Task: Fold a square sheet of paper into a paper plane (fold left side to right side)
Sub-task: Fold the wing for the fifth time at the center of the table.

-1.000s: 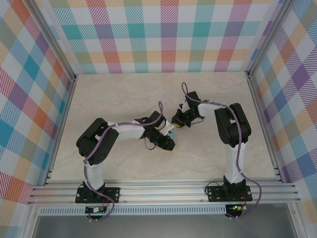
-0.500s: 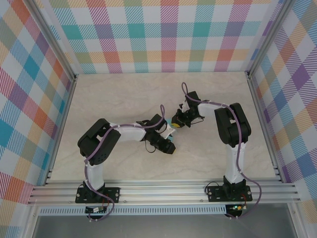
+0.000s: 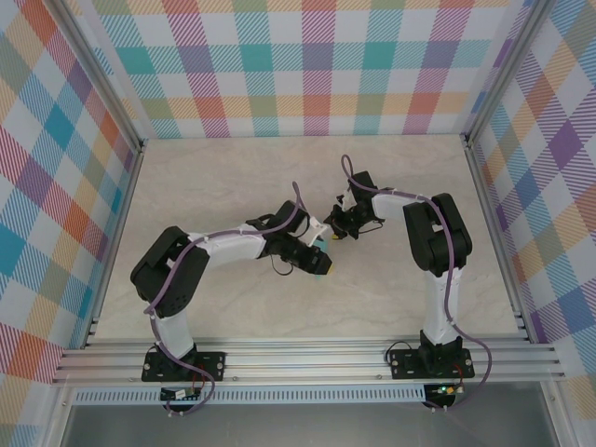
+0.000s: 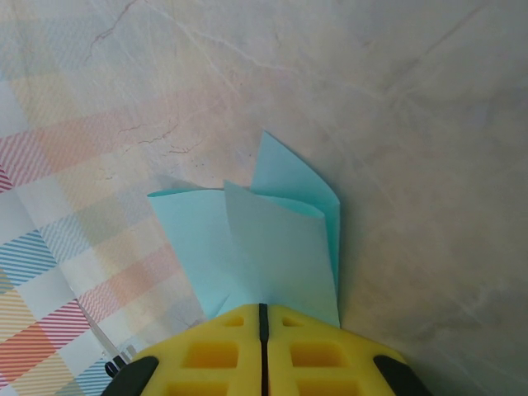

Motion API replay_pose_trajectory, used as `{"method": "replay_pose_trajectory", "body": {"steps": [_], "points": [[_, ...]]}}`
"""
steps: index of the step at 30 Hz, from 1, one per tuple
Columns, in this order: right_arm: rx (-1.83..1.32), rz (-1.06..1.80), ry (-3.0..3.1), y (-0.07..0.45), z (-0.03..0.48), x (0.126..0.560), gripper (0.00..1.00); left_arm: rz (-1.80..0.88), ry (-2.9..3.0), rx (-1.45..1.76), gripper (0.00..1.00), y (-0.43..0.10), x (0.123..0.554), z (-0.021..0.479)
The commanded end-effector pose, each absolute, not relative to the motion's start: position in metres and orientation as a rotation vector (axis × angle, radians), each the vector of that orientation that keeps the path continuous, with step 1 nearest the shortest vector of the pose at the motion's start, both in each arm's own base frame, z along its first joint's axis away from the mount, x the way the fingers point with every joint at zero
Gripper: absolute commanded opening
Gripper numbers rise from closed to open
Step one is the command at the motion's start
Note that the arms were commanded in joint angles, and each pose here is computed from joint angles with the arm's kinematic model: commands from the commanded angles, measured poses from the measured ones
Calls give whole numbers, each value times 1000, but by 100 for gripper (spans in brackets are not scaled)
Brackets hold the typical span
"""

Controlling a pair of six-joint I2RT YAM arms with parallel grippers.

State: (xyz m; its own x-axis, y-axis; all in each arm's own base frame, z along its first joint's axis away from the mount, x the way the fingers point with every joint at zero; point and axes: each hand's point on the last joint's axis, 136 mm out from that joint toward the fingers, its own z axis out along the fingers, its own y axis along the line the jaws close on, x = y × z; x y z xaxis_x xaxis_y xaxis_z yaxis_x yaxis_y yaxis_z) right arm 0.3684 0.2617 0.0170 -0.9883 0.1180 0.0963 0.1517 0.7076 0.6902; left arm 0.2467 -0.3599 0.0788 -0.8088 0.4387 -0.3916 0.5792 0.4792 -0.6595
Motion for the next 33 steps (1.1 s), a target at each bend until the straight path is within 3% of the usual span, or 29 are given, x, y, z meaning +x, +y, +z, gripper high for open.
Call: {"method": "replay_pose_trajectory", "body": {"steps": [1,12,33], "points": [[-262,-974,-2854,251,-18,350,6,-1219,2568,881,29,-362,259,65],[-260,-965,-2856,250,-18,349,6,-1170,2679,876,28,-355,255,26],[-280,-882,-2864,243,-25,348,6,-1132,2744,1003,28,-348,202,19]]}}
